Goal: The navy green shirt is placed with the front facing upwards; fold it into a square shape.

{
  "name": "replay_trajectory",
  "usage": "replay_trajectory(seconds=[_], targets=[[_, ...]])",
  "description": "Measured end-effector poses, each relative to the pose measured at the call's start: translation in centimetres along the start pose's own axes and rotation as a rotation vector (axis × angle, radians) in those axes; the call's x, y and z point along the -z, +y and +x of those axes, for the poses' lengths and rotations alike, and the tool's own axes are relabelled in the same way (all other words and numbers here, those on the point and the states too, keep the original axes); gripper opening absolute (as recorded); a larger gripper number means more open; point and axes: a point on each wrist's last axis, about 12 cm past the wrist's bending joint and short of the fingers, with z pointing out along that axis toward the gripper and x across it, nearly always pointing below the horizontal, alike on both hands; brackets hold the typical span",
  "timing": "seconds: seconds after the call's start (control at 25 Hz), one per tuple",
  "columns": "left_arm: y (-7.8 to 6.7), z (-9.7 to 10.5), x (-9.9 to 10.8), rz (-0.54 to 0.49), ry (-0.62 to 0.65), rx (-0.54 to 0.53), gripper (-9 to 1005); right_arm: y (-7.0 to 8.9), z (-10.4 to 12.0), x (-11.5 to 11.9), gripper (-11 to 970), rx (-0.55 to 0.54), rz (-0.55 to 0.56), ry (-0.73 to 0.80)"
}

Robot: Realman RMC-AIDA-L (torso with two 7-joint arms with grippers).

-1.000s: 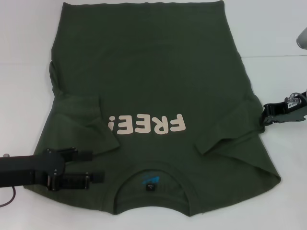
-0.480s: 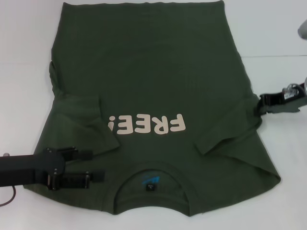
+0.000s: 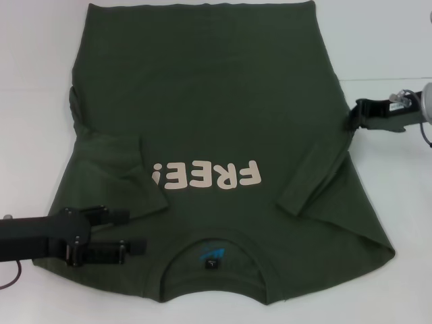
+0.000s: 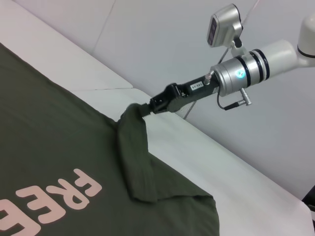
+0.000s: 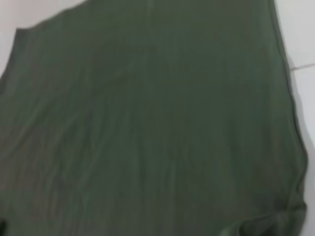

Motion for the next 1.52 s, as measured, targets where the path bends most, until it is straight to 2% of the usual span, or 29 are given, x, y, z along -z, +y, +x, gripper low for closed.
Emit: replay_trajectory(seconds=[0.44, 0.72, 0.92, 1.28, 1.52], targets=[[0.1, 0.0, 0.0, -0.005, 0.004, -0.002, 887, 1.1, 1.4, -2.6, 40, -0.028, -0.039, -0.056], [0.1, 0.0, 0.0, -0.008, 0.006, 0.0, 886, 0.7, 1.5, -2.6, 39, -0.095, -0.088, -0.144], [0.1, 0.1, 0.0, -0.009, 0.006, 0.001, 886, 0.2, 1.8, -2.6, 38, -0.123, -0.08, -0.167], [0.1, 0.2, 0.0, -0.011, 0.008, 0.003, 885, 0.6, 2.3, -3.4, 64, -0.127, -0.078, -0.191], [0.2, 0.2, 0.0, -0.018, 0.006, 0.003, 884, 1.3, 2.5, -3.3, 87, -0.103, -0.166, -0.216]])
